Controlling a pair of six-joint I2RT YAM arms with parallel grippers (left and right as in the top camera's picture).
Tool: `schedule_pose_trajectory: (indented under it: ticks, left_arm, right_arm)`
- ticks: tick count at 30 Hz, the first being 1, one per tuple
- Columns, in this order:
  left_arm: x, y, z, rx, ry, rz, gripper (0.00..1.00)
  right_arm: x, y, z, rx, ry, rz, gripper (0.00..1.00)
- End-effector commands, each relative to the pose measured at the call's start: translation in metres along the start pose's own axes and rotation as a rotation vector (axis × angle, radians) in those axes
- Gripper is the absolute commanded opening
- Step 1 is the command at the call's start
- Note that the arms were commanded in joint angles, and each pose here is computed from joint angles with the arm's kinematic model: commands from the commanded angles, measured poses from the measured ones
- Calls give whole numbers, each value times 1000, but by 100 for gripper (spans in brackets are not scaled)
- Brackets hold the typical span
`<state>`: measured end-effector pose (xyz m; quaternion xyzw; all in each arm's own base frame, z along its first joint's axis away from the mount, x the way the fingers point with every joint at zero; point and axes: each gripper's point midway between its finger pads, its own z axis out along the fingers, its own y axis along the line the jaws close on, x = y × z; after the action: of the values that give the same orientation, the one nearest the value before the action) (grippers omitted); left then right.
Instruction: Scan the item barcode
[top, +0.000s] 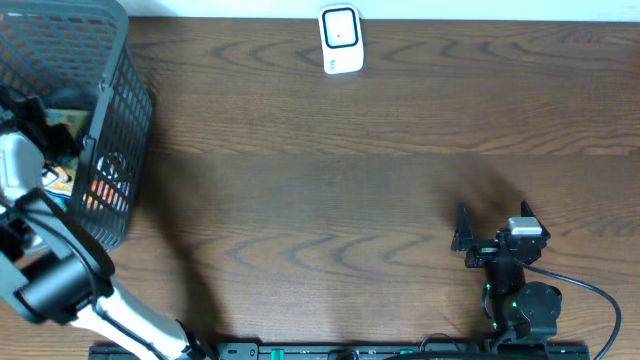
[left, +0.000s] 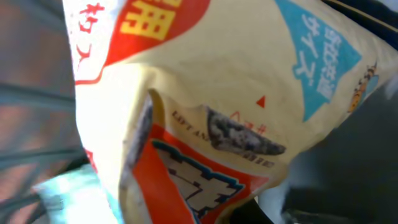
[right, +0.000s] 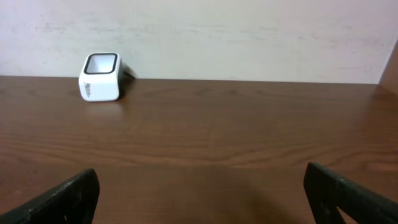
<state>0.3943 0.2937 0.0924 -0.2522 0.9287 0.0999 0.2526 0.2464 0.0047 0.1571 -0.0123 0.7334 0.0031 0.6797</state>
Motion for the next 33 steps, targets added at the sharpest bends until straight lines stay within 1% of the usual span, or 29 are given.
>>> schedule_pose_trajectory:
  ticks: [1, 4, 5, 6, 10, 13, 15, 18, 22, 27, 30, 33]
  left_arm:
    - [-61, 3, -92, 32, -264, -256, 7]
    - [-89, -21, -152, 198, -415, -249, 7]
    - [-101, -35, -184, 292, -489, -243, 7]
    - [-108, -41, -204, 345, -534, -265, 7]
    - [-120, -46, -258, 467, -621, -451, 7]
    - [-123, -50, -288, 554, -657, -542, 7]
    - [-125, -64, -310, 644, -677, -530, 7]
    - [-124, -103, -343, 806, -696, -413, 7]
    - [-109, -169, -365, 964, -637, -292, 7]
    - [-65, -262, -373, 1109, -458, -167, 8]
    - [-40, -303, -362, 1093, -362, -137, 8]
    - [-14, -338, -331, 967, -286, -129, 8]
  right_arm:
    - [1, -2, 0, 9, 2, -14, 99]
    - [1, -2, 0, 8, 2, -14, 99]
    - [1, -2, 0, 8, 2, -14, 99]
    - [1, -2, 0, 9, 2, -14, 99]
    - [1, -2, 0, 8, 2, -14, 99]
    - [1, -2, 0, 9, 2, -14, 99]
    - [1, -2, 0, 8, 2, -14, 99]
    - [1, -2, 0, 8, 2, -14, 99]
    - [1, -2, 0, 8, 2, -14, 99]
    - [1, -2, 0, 9, 2, -14, 99]
    - [1, -2, 0, 9, 2, -14, 99]
    - [1, -2, 0, 8, 2, -14, 99]
